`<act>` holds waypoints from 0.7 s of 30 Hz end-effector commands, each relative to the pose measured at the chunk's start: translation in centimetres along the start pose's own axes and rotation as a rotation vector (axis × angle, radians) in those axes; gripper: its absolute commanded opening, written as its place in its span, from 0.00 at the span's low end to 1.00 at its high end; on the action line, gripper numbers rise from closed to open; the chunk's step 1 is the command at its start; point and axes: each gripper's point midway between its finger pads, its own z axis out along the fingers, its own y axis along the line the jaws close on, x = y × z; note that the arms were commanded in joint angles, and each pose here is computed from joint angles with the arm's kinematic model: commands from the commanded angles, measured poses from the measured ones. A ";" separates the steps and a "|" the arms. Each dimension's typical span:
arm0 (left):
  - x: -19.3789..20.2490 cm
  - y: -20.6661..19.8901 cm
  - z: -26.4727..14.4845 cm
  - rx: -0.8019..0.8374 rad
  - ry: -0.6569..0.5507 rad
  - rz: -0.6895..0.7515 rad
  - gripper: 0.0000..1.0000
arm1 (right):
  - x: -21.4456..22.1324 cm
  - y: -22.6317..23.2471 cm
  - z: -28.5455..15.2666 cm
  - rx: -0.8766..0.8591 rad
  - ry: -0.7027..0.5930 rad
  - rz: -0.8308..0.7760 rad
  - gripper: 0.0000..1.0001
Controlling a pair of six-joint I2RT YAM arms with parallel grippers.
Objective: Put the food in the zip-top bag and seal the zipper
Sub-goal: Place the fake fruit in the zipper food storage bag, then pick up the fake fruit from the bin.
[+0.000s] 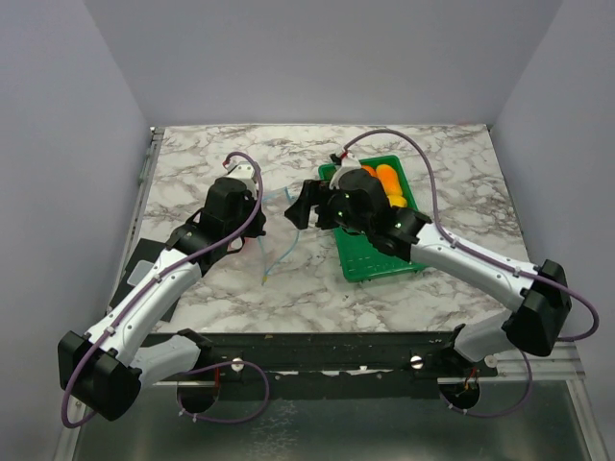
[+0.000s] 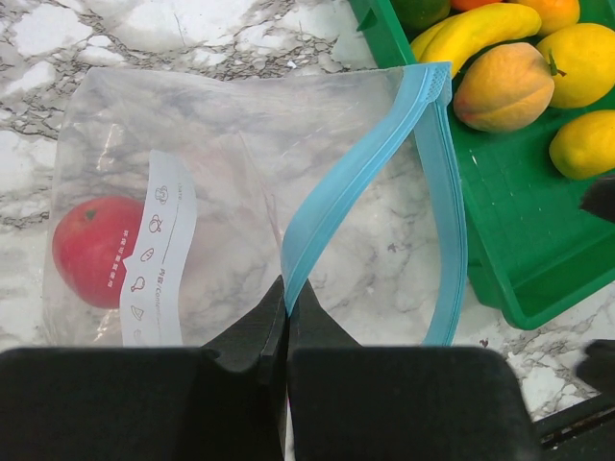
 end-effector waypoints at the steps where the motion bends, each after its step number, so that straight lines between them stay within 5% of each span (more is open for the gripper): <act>1: -0.4 0.5 -0.1 -0.016 -0.030 -0.002 0.00 | -0.6 -2.5 -2.5 0.127 -0.039 -0.038 0.91; 15: -0.5 0.8 -0.3 -0.033 -0.037 0.005 0.00 | -0.8 -11.5 -7.3 0.563 -0.122 -0.075 0.89; 21: -0.7 0.9 -0.4 -0.038 -0.044 0.004 0.00 | 0.5 -14.4 -6.5 0.650 -0.096 -0.036 0.97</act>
